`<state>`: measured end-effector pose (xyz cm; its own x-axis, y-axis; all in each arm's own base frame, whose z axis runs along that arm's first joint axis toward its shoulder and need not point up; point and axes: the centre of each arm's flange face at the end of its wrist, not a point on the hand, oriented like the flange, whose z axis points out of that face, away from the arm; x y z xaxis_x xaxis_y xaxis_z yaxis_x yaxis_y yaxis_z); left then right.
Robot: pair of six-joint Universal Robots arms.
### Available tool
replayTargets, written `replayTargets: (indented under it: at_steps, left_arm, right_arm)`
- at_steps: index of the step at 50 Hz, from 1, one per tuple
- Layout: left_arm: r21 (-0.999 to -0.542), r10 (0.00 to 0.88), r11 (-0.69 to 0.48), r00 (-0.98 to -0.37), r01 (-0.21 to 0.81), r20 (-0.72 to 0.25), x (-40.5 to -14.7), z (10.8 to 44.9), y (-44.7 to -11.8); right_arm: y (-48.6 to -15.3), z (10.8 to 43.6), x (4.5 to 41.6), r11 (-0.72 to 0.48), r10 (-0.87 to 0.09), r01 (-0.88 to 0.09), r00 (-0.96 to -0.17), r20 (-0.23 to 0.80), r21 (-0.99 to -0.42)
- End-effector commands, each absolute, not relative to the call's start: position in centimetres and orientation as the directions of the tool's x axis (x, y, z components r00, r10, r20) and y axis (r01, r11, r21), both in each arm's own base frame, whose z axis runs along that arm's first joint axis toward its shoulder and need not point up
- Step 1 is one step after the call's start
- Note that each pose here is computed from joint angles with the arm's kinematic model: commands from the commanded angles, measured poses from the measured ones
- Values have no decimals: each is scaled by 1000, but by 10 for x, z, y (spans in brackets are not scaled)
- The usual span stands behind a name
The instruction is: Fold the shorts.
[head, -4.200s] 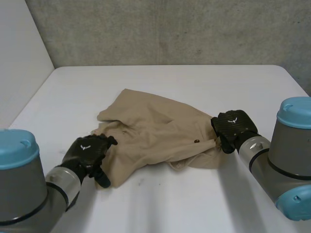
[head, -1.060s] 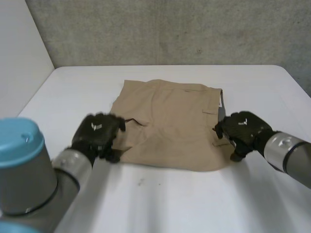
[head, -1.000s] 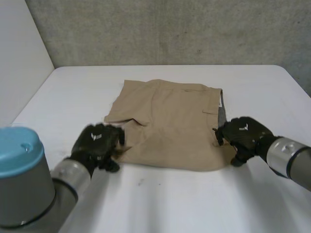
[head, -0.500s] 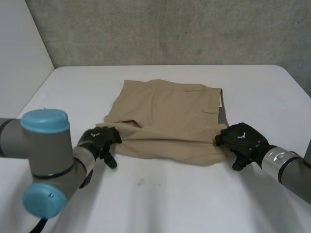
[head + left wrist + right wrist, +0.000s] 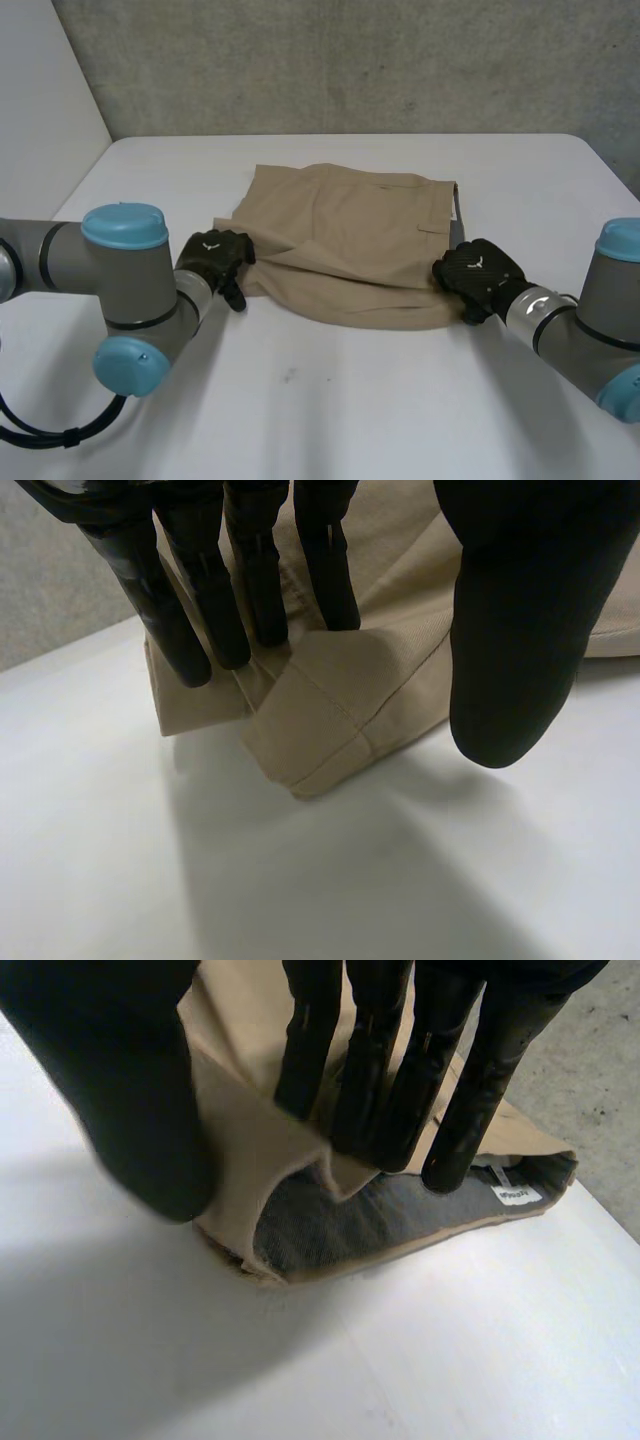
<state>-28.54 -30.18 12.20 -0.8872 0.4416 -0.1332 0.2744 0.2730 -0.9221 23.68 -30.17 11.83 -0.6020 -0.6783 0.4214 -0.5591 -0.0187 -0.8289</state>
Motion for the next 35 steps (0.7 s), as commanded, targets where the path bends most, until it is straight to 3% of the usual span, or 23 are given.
replayTargets:
  at_steps: [1, 14, 31, 35]
  left_arm:
    - [-942, 439, 204, -885, 268, -157, -290, 125, -310]
    - [-939, 443, 89, -858, 332, -261, -296, 122, -321]
    - [-913, 475, 167, -842, 372, -256, -292, 111, -306]
    - [-889, 490, 215, -832, 404, -260, -285, 139, -290]
  right_arm:
    - [-315, 123, 237, -4, -635, -547, -645, 425, -837]
    - [-318, 148, 231, 79, -548, -434, -771, 325, -897]
    - [-307, 149, 243, 87, -558, -420, -772, 305, -903]
    - [-303, 157, 240, 103, -538, -431, -782, 314, -896]
